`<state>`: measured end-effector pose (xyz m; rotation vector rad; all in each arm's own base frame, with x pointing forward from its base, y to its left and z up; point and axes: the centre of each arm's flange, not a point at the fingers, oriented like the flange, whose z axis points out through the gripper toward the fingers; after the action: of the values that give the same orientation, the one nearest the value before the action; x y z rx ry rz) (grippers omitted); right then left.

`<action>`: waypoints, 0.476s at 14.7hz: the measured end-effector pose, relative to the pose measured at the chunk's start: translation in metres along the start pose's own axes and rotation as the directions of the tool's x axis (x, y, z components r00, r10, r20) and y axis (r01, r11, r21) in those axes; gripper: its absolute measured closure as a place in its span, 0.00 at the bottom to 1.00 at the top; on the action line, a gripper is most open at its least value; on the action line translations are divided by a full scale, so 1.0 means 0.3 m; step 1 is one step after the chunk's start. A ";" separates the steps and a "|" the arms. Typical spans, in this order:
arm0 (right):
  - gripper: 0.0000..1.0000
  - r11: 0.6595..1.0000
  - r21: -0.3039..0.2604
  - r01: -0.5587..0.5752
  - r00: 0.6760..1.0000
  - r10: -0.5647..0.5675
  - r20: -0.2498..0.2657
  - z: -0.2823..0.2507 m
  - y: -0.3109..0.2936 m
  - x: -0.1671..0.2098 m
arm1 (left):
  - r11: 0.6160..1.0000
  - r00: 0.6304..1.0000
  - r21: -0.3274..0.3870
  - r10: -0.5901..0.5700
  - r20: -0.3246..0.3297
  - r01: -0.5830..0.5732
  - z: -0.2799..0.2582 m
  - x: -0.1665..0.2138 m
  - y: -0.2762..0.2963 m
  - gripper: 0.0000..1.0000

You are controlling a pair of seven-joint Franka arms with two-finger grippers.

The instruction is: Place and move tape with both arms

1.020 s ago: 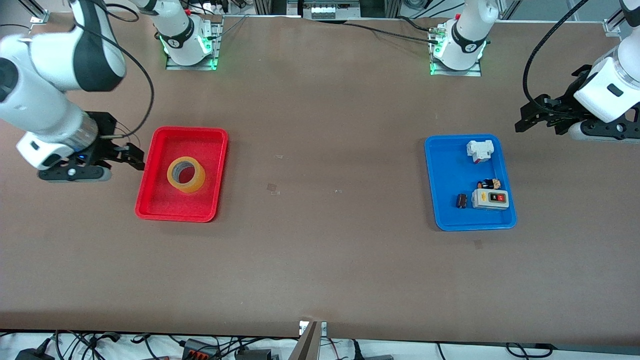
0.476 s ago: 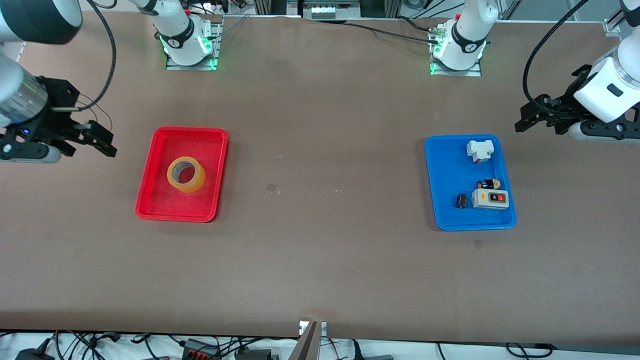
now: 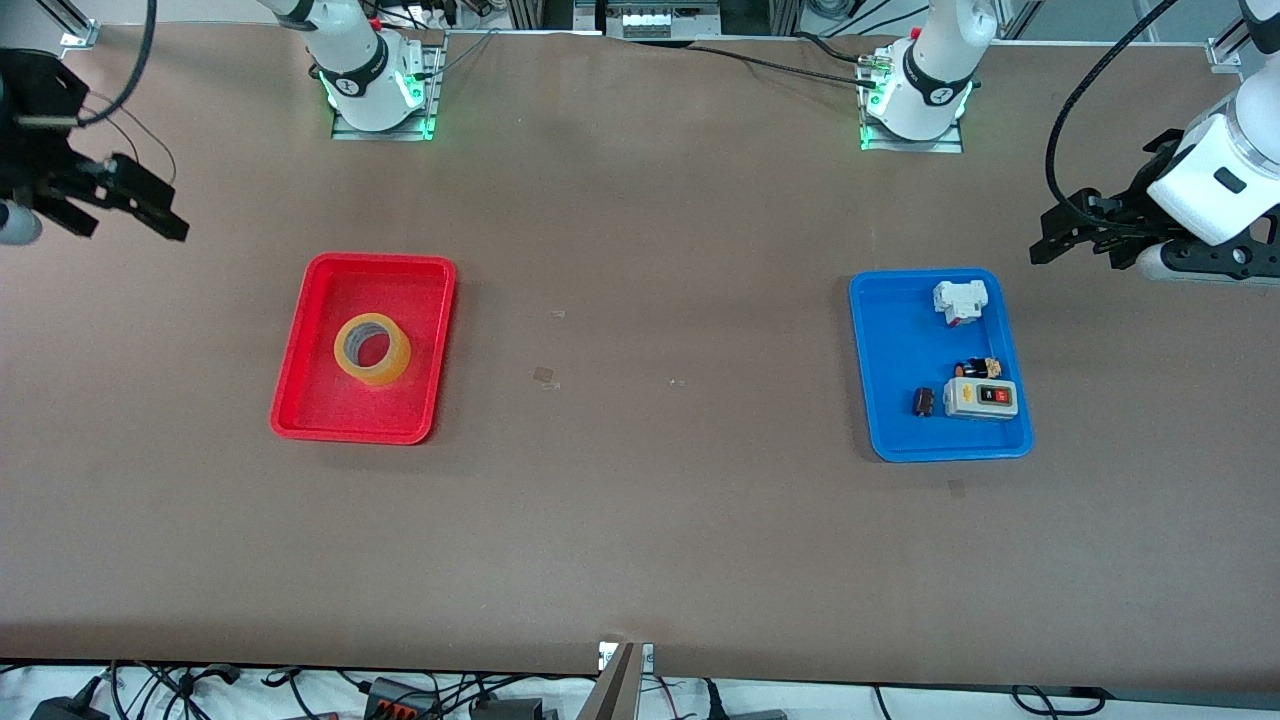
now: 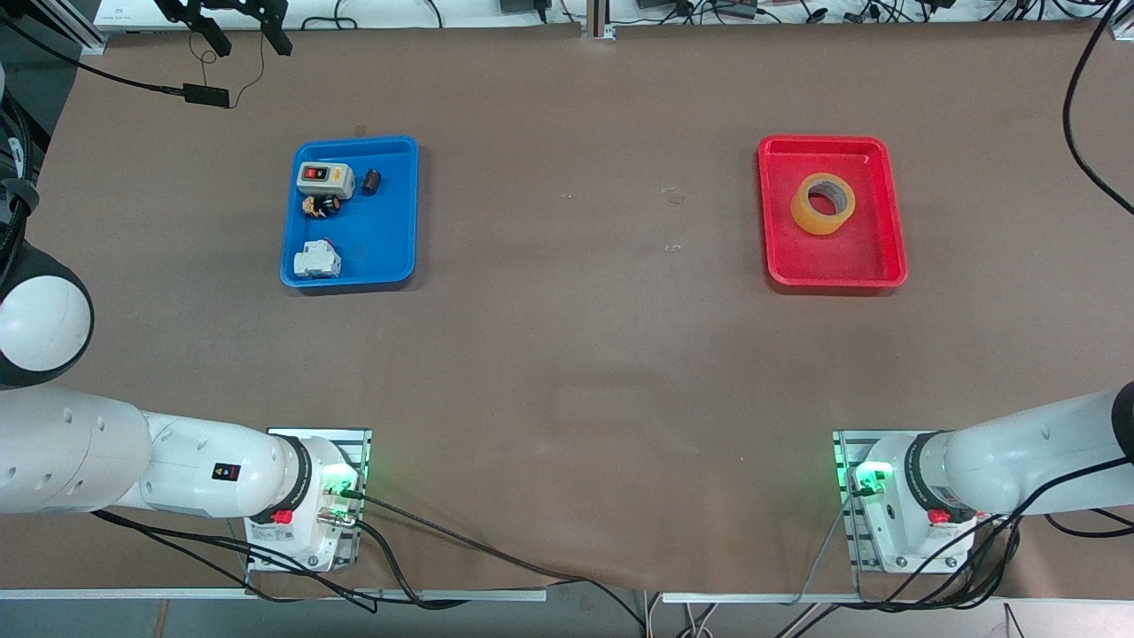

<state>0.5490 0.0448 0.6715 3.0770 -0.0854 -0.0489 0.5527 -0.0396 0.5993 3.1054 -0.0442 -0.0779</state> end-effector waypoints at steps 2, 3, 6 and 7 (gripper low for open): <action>0.01 1.000 0.000 -0.012 1.000 0.012 0.013 -0.032 0.029 -0.040 | 1.000 1.000 0.000 -0.001 -0.001 0.001 -0.001 0.000 -0.002 0.00; 0.00 1.000 0.001 -0.016 1.000 0.016 0.016 -0.040 0.039 -0.051 | 1.000 1.000 0.000 -0.003 -0.001 0.003 -0.002 0.000 -0.005 0.00; 0.00 1.000 -0.001 -0.023 0.999 0.023 0.028 -0.037 0.054 -0.073 | 1.000 1.000 0.000 -0.008 -0.001 0.008 -0.002 0.000 -0.015 0.00; 0.00 1.000 -0.002 -0.024 0.999 0.024 0.033 -0.034 0.058 -0.084 | 1.000 1.000 -0.001 -0.009 -0.001 0.009 -0.002 0.000 -0.017 0.00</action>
<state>0.5233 0.0295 0.6836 3.0736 -0.1245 -0.0986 0.5529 -0.0346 0.5998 3.1053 -0.0301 -0.0763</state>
